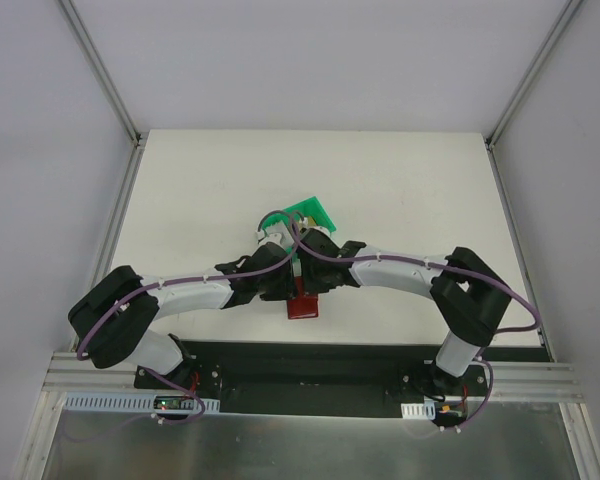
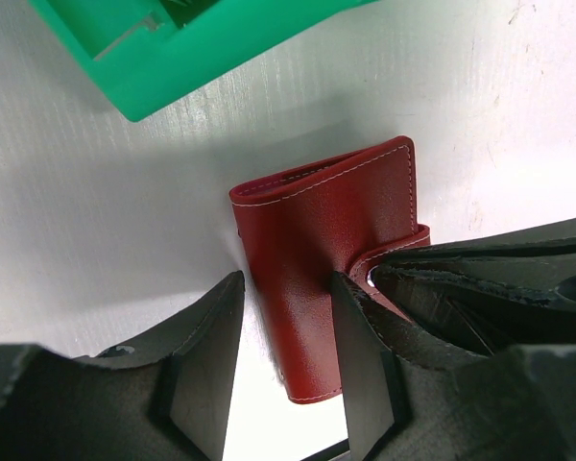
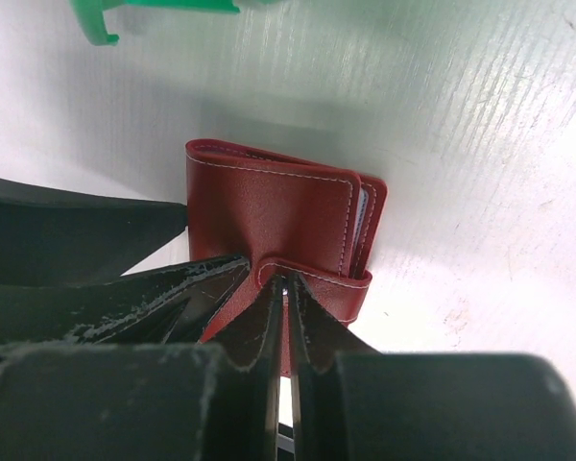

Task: Put the credit cards into the card holder
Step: Close the card holder at the center of the board, then reset both arms

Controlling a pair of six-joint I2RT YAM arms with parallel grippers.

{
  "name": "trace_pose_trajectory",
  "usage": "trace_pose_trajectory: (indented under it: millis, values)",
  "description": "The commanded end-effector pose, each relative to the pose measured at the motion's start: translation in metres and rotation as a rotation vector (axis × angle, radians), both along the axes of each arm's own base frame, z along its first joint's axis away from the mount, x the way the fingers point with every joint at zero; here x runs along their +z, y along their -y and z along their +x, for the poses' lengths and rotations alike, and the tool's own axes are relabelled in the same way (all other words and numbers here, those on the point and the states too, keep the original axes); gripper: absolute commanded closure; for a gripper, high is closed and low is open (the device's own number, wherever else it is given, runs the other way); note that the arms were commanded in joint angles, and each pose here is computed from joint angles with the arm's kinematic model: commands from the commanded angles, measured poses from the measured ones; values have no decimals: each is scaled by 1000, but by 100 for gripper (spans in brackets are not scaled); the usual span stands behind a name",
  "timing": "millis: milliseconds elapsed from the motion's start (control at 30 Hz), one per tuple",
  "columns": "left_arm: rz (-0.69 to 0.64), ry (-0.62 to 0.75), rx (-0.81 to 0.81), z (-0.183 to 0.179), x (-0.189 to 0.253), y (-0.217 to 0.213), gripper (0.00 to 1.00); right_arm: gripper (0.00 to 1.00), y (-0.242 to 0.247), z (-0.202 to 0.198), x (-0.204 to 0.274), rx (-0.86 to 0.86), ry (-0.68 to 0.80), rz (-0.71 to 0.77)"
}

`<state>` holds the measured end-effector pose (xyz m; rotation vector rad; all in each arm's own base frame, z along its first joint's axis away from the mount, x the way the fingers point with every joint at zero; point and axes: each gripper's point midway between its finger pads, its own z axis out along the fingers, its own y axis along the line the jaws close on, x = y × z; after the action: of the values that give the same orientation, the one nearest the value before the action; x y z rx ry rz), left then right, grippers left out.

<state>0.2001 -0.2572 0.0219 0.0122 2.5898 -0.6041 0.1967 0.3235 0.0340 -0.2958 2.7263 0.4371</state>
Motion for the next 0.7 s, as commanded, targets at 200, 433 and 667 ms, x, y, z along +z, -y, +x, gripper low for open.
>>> trace_pose_trajectory:
  millis: [200, 433, 667]
  values:
    - [54, 28, 34, -4, 1, -23, 47, 83, 7, 19, 31, 33, 134, 122]
    - [49, 207, 108, 24, 47, -43, 1, 38, 12, 64, 115, 44, 388, 276]
    - [-8, 201, 270, 52, 61, -100, 1, 12, 115, 89, 98, -209, 413, 154]
